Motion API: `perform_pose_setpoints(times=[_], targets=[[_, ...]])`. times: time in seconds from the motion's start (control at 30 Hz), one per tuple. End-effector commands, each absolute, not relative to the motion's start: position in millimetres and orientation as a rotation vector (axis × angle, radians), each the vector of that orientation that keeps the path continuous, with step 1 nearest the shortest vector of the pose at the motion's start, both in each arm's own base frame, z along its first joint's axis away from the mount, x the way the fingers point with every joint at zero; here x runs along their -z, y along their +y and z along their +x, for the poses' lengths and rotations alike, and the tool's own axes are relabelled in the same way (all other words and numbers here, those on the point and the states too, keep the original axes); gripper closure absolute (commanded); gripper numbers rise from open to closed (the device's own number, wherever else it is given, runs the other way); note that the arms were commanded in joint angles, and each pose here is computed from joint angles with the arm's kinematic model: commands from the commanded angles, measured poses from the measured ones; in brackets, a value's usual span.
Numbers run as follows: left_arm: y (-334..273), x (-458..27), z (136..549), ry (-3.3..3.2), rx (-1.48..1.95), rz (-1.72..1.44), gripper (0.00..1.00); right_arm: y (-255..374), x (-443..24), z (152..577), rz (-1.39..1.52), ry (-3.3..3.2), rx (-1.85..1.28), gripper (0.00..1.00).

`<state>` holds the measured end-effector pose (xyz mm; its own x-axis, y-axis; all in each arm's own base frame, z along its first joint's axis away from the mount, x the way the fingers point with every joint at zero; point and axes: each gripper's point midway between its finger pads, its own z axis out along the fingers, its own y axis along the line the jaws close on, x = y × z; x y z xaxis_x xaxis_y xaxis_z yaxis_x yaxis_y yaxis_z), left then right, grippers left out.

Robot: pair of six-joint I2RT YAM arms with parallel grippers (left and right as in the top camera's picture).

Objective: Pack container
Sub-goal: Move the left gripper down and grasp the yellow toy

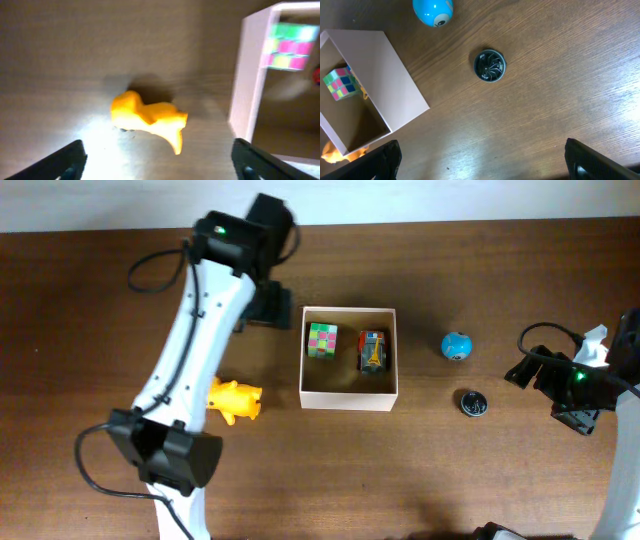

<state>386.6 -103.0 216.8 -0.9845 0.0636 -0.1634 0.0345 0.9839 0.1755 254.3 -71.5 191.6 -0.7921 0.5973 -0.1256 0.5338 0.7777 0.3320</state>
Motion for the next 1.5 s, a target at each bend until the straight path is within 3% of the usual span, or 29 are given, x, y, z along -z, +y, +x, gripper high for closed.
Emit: perform_pose_setpoints(times=[0.0, 0.23, 0.33, 0.53, 0.7, 0.97, 1.13, 1.23, 1.3, 1.33, 1.37, 1.47], targets=[[-97.3, -203.6, 374.0, 3.047, -0.192, 0.164, 0.16, -76.6, -195.2, 255.4, 0.887, 2.736, -0.389, 0.01], [-72.5, -206.9, 308.6, 3.101, -0.257, 0.119, 0.15, -76.6, -195.2, 255.4, 0.887, 2.736, -0.389, 0.01], [-65.0, -196.7, 296.0, 3.037, -0.250, 0.073, 0.02, -76.6, -195.3, 255.5, 0.887, 2.736, -0.389, 0.01], [-88.7, -139.5, 304.6, 2.914, -0.010, 0.137, 0.01, -76.6, -195.2, 255.5, 0.887, 2.736, -0.389, 0.01], [-87.2, -83.4, 301.0, 2.948, -0.027, 0.140, 0.01, -76.5, -195.1, 255.3, 0.888, 2.737, -0.389, 0.01], [-81.8, -52.3, 313.6, 2.952, -0.111, 0.135, 0.02, -76.5, -195.2, 255.3, 0.887, 2.736, -0.390, 0.01], [-76.5, -28.7, 311.7, 3.009, -0.179, 0.142, 0.11, -76.5, -195.2, 255.3, 0.887, 2.736, -0.390, 0.01], [-72.3, -17.6, 309.5, 3.039, -0.222, 0.145, 0.29, -76.5, -195.2, 255.3, 0.887, 2.736, -0.390, 0.01], [-71.7, -15.5, 308.6, 3.047, -0.227, 0.145, 0.56, -76.5, -195.1, 255.3, 0.888, 2.737, -0.389, 0.01], [-71.9, -16.0, 308.7, 3.046, -0.225, 0.145, 0.65, -76.5, -195.1, 255.3, 0.888, 2.737, -0.389, 0.01], [-72.0, -19.3, 309.2, 3.043, -0.224, 0.144, 0.71, -76.5, -195.2, 255.3, 0.887, 2.736, -0.390, 0.01], [-73.8, -41.1, 314.9, 3.019, -0.212, 0.135, 0.75, -76.5, -195.2, 255.3, 0.887, 2.736, -0.390, 0.01]])
